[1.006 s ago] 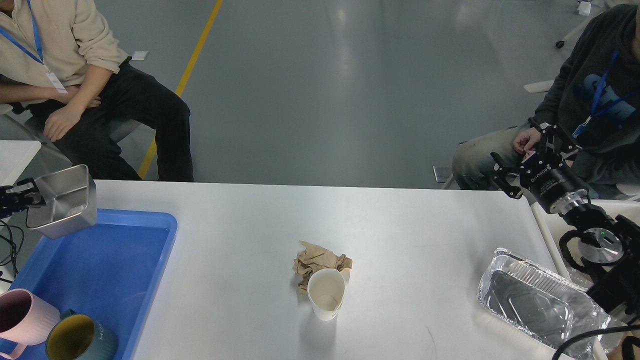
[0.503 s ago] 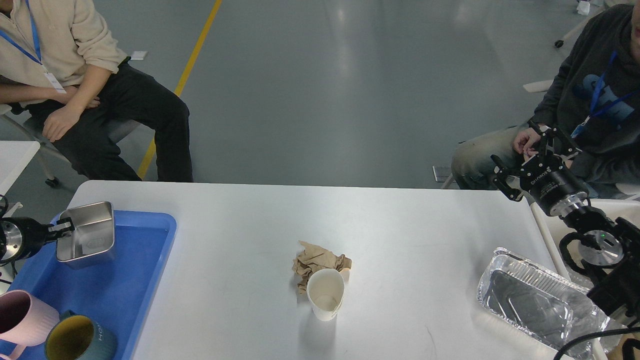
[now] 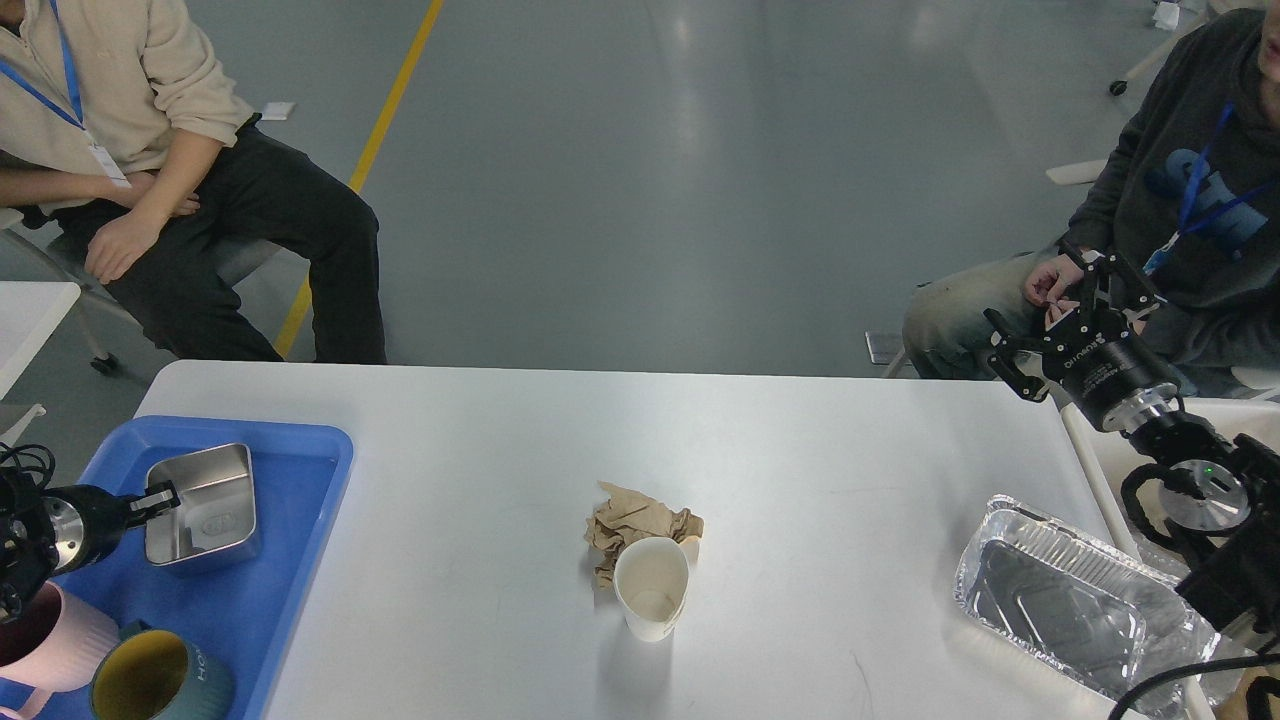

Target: Tidy desktop

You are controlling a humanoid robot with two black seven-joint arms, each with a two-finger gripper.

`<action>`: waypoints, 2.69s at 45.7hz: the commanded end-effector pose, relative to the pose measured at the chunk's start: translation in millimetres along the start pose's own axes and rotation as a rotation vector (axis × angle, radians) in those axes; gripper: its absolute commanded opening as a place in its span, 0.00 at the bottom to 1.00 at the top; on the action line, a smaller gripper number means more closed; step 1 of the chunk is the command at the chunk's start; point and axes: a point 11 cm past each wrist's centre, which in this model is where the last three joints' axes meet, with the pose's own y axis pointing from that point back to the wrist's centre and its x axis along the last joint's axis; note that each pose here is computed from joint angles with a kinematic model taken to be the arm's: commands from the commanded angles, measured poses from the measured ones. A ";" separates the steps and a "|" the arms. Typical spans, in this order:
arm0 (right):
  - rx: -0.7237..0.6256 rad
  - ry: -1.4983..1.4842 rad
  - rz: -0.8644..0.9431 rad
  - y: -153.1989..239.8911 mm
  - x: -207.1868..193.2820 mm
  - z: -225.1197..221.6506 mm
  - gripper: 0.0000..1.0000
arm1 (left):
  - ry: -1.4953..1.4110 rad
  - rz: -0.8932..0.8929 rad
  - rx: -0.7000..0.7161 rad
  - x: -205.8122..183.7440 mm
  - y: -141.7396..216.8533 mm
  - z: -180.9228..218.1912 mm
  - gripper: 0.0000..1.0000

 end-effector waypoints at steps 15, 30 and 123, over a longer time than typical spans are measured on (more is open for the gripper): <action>0.004 0.007 0.003 1.1 1.7 -4.2 1.00 | 0.020 -0.002 -0.054 0.6 -1.1 10.6 0.65; 0.005 0.005 -0.010 -1.5 -2.5 -4.1 1.00 | 0.149 -0.070 -0.121 31.7 18.8 12.8 0.96; 0.015 0.054 0.040 11.0 16.7 -26.4 1.00 | 1.342 -0.396 -1.083 -8.4 26.5 270.6 0.97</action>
